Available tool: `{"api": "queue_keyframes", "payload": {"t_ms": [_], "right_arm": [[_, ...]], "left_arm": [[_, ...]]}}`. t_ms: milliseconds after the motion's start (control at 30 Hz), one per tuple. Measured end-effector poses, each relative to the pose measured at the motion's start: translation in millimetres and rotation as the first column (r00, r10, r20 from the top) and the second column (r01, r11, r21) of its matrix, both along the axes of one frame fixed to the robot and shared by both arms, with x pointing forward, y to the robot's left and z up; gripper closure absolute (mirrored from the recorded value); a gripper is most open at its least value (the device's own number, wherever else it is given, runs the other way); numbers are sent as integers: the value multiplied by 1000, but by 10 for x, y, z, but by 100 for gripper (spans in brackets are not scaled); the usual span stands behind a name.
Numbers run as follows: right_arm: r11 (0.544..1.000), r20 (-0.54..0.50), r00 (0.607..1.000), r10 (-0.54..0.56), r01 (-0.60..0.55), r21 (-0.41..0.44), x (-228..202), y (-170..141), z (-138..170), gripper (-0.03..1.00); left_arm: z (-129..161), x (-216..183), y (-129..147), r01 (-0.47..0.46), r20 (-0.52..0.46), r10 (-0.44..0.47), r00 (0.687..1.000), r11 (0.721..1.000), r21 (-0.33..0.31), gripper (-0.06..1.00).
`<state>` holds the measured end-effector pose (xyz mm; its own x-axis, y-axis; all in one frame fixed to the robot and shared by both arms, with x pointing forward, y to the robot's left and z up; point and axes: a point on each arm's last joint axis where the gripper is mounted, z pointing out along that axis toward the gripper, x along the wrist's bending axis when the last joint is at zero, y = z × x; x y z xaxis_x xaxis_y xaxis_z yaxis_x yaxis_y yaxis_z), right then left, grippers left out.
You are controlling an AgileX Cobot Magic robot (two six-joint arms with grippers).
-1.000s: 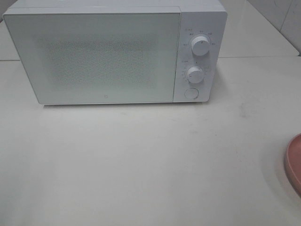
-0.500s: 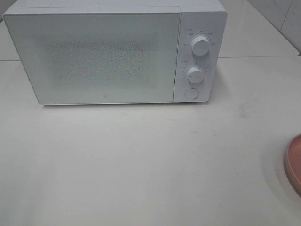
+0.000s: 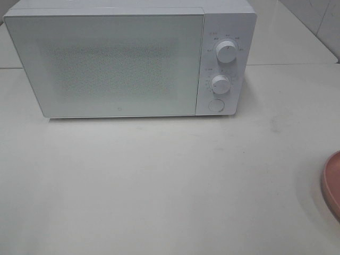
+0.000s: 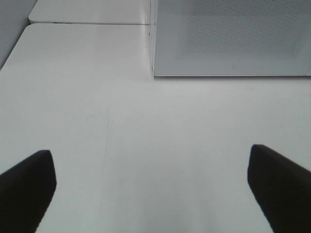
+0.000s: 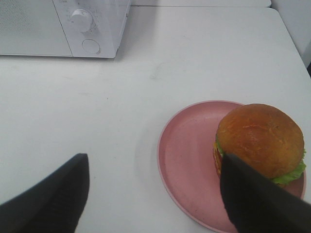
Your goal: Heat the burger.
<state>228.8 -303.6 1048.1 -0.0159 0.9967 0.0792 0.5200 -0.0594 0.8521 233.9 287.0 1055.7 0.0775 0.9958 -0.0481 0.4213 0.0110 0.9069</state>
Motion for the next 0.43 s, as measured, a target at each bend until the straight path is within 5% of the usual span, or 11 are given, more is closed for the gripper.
{"api": "queue_keyframes", "payload": {"t_ms": [433], "right_arm": [[1000,0,1000,0,0,0,0,0,0,24]], "left_arm": [[0,0,0,0,0,0,1000,1000,0,-5]]}}
